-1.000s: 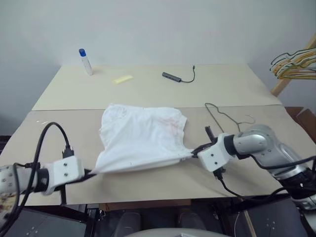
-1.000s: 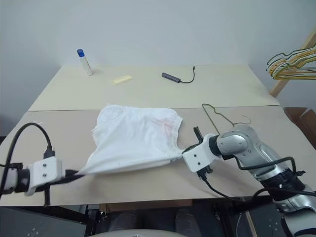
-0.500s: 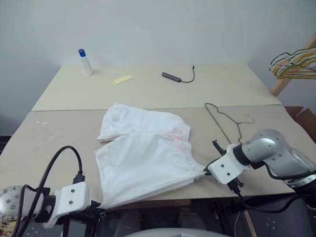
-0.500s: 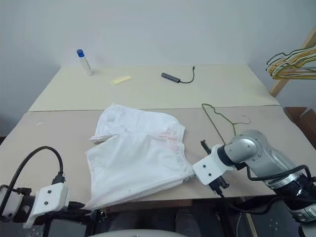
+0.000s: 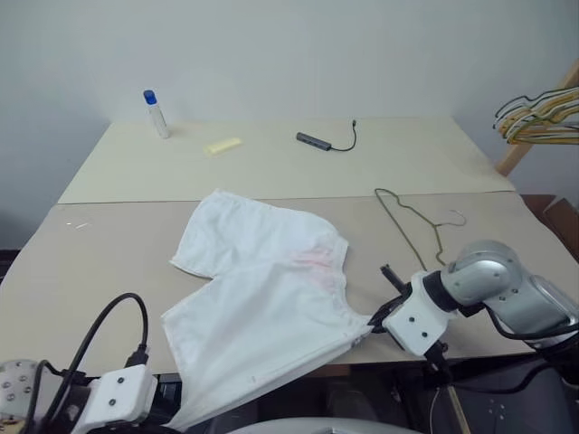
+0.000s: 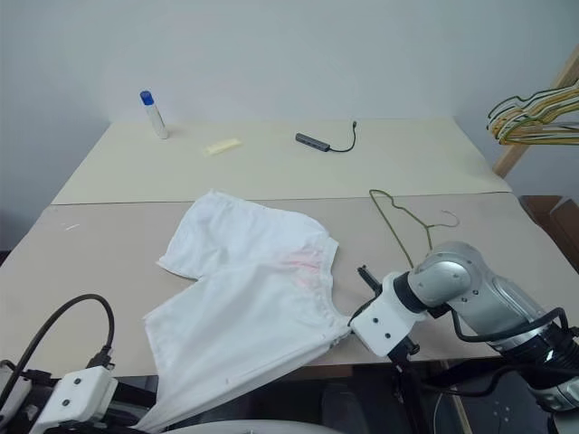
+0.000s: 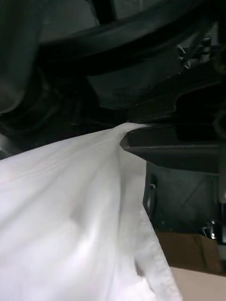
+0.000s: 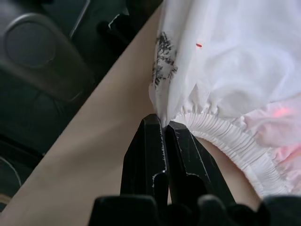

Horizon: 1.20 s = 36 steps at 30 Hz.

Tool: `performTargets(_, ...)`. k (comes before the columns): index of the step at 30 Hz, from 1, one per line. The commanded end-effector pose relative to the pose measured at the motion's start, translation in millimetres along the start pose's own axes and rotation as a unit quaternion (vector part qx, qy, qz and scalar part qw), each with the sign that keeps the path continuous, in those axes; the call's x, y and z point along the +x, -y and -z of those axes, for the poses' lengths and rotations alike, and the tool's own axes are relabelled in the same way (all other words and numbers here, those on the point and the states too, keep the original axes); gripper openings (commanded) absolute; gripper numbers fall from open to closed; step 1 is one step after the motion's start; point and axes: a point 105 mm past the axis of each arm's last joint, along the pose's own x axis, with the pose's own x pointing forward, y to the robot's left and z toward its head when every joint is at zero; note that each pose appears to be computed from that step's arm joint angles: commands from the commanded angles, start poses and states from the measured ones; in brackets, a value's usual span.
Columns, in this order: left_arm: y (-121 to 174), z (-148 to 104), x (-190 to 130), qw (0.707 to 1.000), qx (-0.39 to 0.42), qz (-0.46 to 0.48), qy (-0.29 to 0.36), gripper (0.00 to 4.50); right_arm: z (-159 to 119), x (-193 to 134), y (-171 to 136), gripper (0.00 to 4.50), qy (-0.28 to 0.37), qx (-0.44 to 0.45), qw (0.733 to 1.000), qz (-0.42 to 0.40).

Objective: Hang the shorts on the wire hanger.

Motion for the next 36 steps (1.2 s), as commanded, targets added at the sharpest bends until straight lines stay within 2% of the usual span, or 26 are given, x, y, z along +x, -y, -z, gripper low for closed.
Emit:
performTargets(1,-10.1,17.0,-14.7,0.999,-0.002,-0.023,-0.047,0.06,12.3,-11.0,-1.9,0.00,-0.028,0.031,0.999,0.005)
performTargets(2,-12.5,10.7,-14.1,0.999,-0.001,-0.025,-0.028,0.02,11.4,-10.3,-0.1,0.29,-0.025,0.026,0.999,0.014)
performTargets(5,-11.6,-0.4,-12.0,1.000,0.014,-0.011,0.002,0.67,7.1,-10.3,4.5,1.18,-0.012,0.024,0.999,0.032)
performTargets(7,-13.7,-1.4,-13.0,1.000,0.022,-0.013,0.000,1.35,0.0,-13.4,7.3,1.95,0.010,0.034,0.999,0.041)
performTargets(8,-15.3,-2.2,-15.4,1.000,0.024,-0.015,0.000,1.52,-3.0,-16.4,7.0,2.15,0.019,0.036,0.998,0.039)
performTargets(10,-19.8,-8.7,-26.8,0.999,0.024,-0.024,0.019,2.14,-5.5,-27.8,6.3,2.83,0.037,0.051,0.997,0.039)
performTargets(12,-26.0,-24.3,-42.1,0.997,0.033,-0.041,0.060,2.77,-3.6,-46.1,9.5,3.53,0.058,0.077,0.993,0.062)
performTargets(13,-29.6,-34.9,-49.8,0.994,0.043,-0.050,0.088,3.12,2.7,-56.1,13.9,3.97,0.054,0.092,0.990,0.087)
performTargets(15,-36.0,-56.6,-63.1,0.984,0.056,-0.068,0.157,3.74,20.3,-71.0,24.3,4.50,0.029,0.127,0.981,0.145)
performTargets(17,-45.3,-80.1,-76.1,0.965,0.069,-0.096,0.232,4.43,47.6,-82.4,37.6,4.50,-0.012,0.183,0.958,0.222)
performTargets(19,-52.2,-98.8,-84.2,0.948,0.084,-0.116,0.283,4.47,76.2,-91.1,50.3,4.50,-0.034,0.265,0.914,0.305)
performTargets(22,-63.8,-117.5,-84.8,0.930,0.098,-0.141,0.326,4.47,112.3,-96.0,66.5,4.50,-0.033,0.389,0.823,0.412)
performTargets(23,-69.3,-122.8,-82.8,0.925,0.100,-0.152,0.334,4.47,122.9,-93.2,68.7,4.50,-0.029,0.432,0.791,0.432)
performTargets(25,-77.4,-128.0,-79.5,0.921,0.099,-0.169,0.337,4.47,133.9,-87.3,70.1,4.50,-0.024,0.484,0.752,0.447)
performTargets(29,-102.9,-126.3,-65.7,0.925,0.103,-0.221,0.291,4.47,161.0,-72.3,71.7,4.50,-0.027,0.568,0.674,0.471)
performTargets(31,-109.9,-127.0,-60.8,0.926,0.103,-0.229,0.281,4.47,172.0,-66.2,70.3,4.50,-0.041,0.586,0.657,0.472)
performTargets(36,-115.4,-147.8,-59.3,0.912,0.124,-0.230,0.316,4.47,194.7,-66.0,65.2,4.50,-0.046,0.627,0.613,0.479)
